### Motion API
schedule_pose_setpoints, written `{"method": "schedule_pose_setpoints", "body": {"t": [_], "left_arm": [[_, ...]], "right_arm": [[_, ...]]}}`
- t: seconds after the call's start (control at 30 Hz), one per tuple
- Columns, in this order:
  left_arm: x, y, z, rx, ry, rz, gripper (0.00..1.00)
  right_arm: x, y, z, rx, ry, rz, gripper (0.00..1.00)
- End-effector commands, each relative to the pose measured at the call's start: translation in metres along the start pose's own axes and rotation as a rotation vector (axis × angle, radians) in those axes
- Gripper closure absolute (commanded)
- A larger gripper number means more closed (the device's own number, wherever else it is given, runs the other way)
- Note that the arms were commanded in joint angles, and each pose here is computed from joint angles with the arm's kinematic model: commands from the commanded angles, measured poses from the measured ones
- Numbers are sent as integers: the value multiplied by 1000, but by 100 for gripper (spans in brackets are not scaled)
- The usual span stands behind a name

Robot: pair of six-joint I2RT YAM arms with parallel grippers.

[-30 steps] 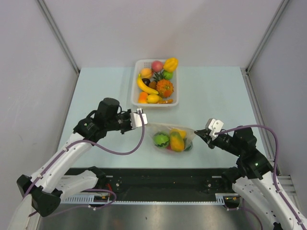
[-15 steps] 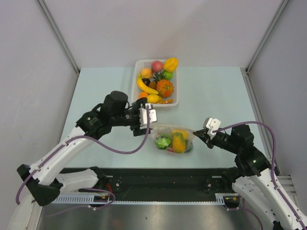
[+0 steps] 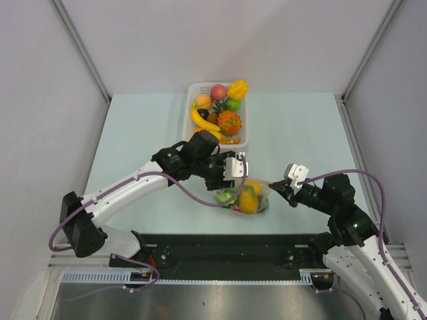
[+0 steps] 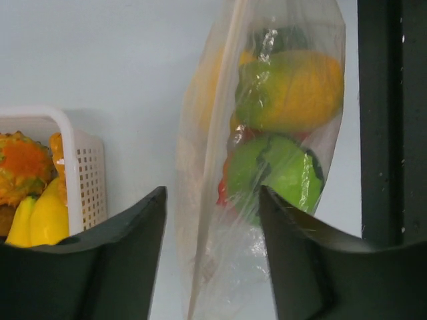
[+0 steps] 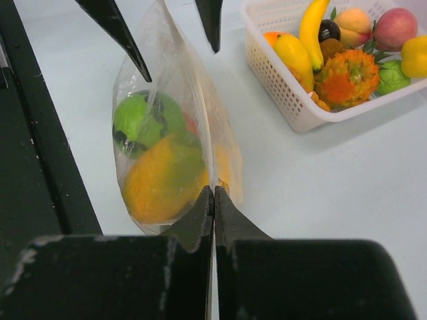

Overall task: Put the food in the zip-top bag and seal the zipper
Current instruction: Place the zipper food storage bag at the center of the board.

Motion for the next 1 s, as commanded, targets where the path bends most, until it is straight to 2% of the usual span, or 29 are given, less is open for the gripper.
{"method": "schedule_pose_setpoints", "body": {"t": [0.0,0.03,0.1,0.13,0.17,0.23,0.27,0.33,0.37,0.4,0.43,0.5,0.73,0.77,0.87,0.9,0.93,0.97], "left_arm": [[6,19,-7,-34,-60,-23,49],[6,18,-10,-18,-79,-12,63],[13,15,-20,16,-120,6,79],[17,14,-24,30,-130,12,96],[20,10,-29,47,-135,21,100],[39,11,-34,63,-107,1,100],[46,7,-35,76,-86,1,100],[70,7,-38,76,-42,-17,100],[81,4,-32,90,-6,-16,100],[91,-1,-32,104,7,-7,100],[107,-1,-30,91,40,-21,100],[130,-14,-23,117,90,7,100],[189,-71,22,1,270,175,100],[200,-89,38,41,315,210,100],[227,-109,77,37,395,235,100],[224,-125,94,43,371,252,100],[246,-128,113,36,435,258,100],[242,-146,132,57,417,268,100]], "right_arm": [[10,31,-1,18,-8,-79,100],[11,32,0,11,-9,-79,100],[13,34,2,8,0,-87,100],[14,35,3,1,1,-88,100],[15,36,6,2,15,-94,100],[15,38,9,-9,31,-98,98],[16,41,9,-24,35,-102,78],[18,43,11,-34,40,-103,53],[19,46,11,-43,38,-106,31],[20,47,10,-48,35,-105,21],[20,46,10,-55,33,-98,0],[22,47,9,-71,17,-90,0],[19,43,6,-106,4,-71,0],[19,43,6,-111,0,-68,0],[19,38,5,-115,-4,-49,0],[19,37,5,-110,-4,-42,0],[19,36,5,-108,-8,-38,0],[19,34,5,-109,-8,-31,0]]}}
Point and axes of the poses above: each gripper's point midway between its finger pads, its own x axis back along the fingers, its own z axis along the line the jaws close on, y = z × x, the point moved 2 cm from there along x, back along the fingers
